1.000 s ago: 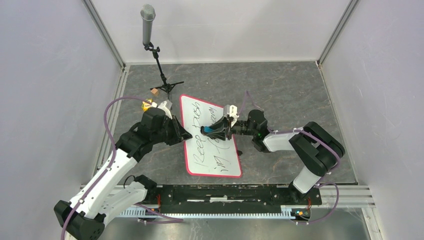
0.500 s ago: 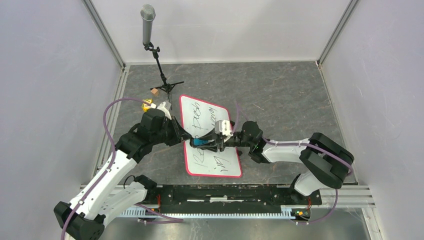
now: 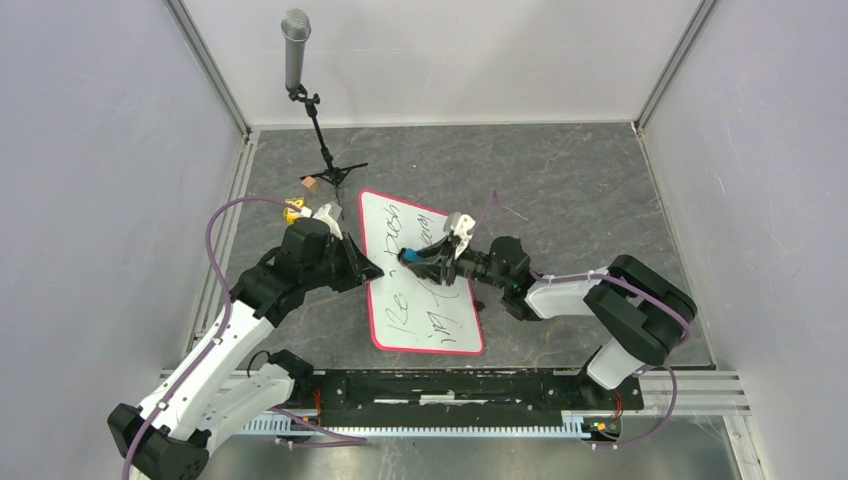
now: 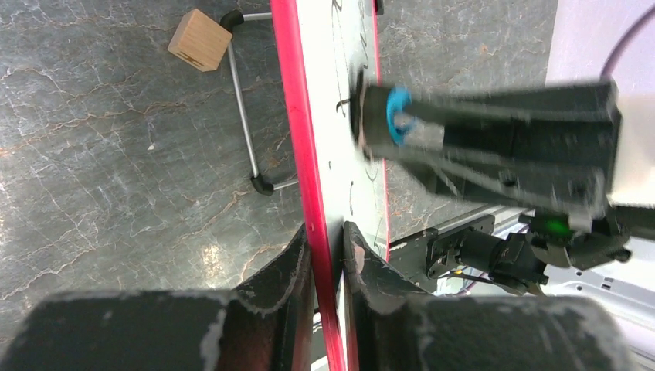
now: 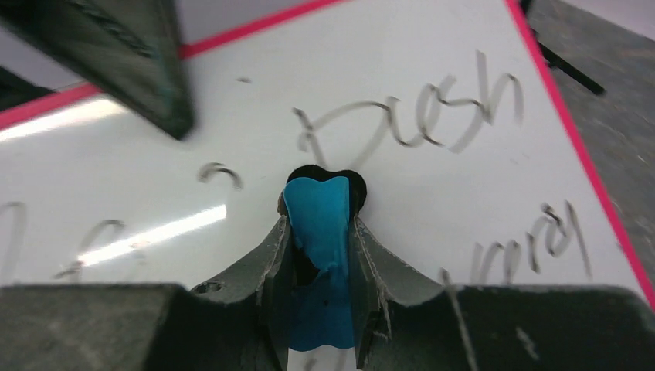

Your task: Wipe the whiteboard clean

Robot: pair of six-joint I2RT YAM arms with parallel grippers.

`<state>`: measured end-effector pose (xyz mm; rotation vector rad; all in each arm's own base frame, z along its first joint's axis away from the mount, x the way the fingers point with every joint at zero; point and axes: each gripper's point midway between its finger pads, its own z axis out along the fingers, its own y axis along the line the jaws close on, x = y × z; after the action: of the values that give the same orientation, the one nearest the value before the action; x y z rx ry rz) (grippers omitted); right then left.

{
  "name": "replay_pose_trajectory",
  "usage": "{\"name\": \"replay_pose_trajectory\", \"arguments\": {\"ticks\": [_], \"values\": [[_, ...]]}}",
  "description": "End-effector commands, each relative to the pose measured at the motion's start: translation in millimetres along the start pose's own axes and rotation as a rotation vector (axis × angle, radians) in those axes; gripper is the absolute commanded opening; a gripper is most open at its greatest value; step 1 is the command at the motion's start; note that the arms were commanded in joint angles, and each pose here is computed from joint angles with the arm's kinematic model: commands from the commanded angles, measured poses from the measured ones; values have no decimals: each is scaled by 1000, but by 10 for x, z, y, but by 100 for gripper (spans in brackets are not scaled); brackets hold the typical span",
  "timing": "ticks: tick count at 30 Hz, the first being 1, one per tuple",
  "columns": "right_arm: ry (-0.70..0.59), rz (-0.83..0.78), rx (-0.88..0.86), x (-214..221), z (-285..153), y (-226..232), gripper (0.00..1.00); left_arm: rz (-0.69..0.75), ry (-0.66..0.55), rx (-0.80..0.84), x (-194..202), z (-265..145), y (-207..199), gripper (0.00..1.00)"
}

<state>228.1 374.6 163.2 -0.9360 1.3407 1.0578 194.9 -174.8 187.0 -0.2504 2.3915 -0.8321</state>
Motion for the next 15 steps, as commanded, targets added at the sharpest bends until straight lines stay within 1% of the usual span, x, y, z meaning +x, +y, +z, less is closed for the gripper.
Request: {"name": "replay_pose_trajectory", "arguments": {"ticks": [1,4,7,10,12,15], "values": [[182,201,239,658,-282,-516,18,2,-11,-7,-3,18,28,2],[225,228,325,786,-391,-692,18,2,-12,-5,-4,10,24,2],[246,221,340,804,-403,-728,18,1,-17,-3,-6,4,25,2],[218,201,270,691,-313,-613,19,1,-16,-3,1,4,29,2],[215,160,211,610,-211,-475,19,-1,-14,-2,6,3,29,2],[188,62,39,425,-22,-69,19,-3,-23,9,-7,-15,9,2]]}}
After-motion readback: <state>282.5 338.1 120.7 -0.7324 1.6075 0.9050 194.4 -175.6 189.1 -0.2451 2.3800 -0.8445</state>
